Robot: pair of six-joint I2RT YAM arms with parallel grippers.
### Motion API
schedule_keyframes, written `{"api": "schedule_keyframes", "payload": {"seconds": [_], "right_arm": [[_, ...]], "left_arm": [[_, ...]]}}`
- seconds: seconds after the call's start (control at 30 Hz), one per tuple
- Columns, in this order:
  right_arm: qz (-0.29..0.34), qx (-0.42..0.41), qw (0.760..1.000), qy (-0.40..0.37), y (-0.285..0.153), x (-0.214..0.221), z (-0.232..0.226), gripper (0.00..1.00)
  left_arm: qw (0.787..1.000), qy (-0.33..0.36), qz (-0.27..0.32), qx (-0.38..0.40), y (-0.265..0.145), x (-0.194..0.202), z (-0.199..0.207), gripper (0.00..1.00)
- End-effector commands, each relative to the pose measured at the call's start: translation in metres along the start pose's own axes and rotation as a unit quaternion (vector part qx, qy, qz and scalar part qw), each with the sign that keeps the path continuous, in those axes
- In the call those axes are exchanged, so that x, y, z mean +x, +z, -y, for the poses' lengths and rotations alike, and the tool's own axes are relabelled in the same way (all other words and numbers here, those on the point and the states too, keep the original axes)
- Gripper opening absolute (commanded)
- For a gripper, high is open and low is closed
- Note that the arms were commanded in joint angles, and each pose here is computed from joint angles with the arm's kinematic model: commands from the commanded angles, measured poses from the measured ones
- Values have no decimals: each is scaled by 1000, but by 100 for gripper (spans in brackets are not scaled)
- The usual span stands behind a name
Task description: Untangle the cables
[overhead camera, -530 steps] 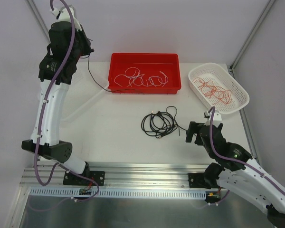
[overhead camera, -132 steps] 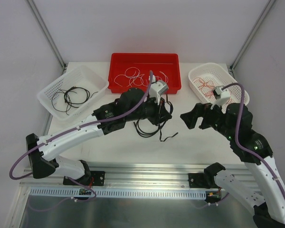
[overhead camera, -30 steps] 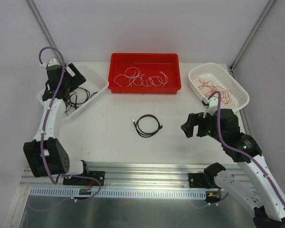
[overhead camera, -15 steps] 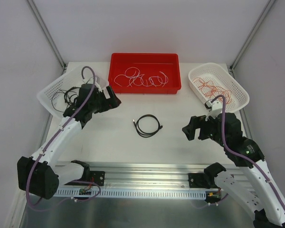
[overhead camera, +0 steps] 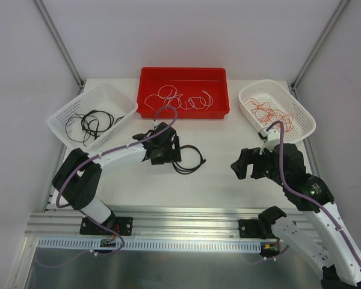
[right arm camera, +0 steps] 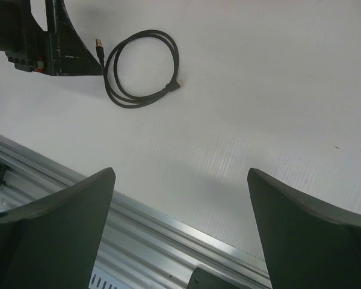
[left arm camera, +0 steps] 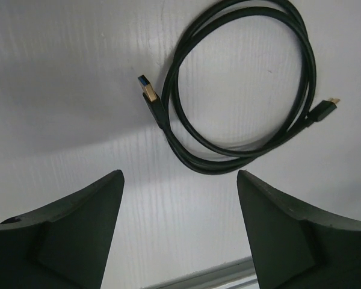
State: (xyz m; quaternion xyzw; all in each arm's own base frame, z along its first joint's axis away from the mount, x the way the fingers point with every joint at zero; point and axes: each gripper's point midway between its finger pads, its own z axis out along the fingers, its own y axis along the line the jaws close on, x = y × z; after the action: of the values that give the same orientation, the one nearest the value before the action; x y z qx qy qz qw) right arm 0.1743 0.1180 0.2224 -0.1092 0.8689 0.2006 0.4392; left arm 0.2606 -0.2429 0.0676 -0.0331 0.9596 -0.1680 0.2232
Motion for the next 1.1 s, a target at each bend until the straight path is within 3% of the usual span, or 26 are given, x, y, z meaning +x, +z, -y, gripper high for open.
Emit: {"api": "schedule_keyframes", "payload": {"seconds": [0.0, 0.37, 0.47, 0.73, 0.8, 1.07], "right_arm": [[-1, 6, 1000, 2, -4, 1, 2, 97], [-4, 34, 999, -34, -9, 11, 17, 97], [-5, 34, 999, -38, -10, 13, 18, 97], [-6, 38, 998, -41, -8, 15, 20, 97], [-6, 37, 999, -39, -7, 14, 19, 97], [-8, 36, 999, -37, -7, 13, 18, 97]], "left_arm": [[999, -26, 17, -41, 13, -10, 4, 75], [994, -5, -4, -108, 55, 4, -3, 62], [993, -2, -14, -121, 60, 10, -6, 53], [987, 10, -23, -157, 57, 16, -23, 7], [987, 18, -15, -160, 52, 12, -24, 0], [986, 59, 59, -143, 4, -36, -14, 0]]}}
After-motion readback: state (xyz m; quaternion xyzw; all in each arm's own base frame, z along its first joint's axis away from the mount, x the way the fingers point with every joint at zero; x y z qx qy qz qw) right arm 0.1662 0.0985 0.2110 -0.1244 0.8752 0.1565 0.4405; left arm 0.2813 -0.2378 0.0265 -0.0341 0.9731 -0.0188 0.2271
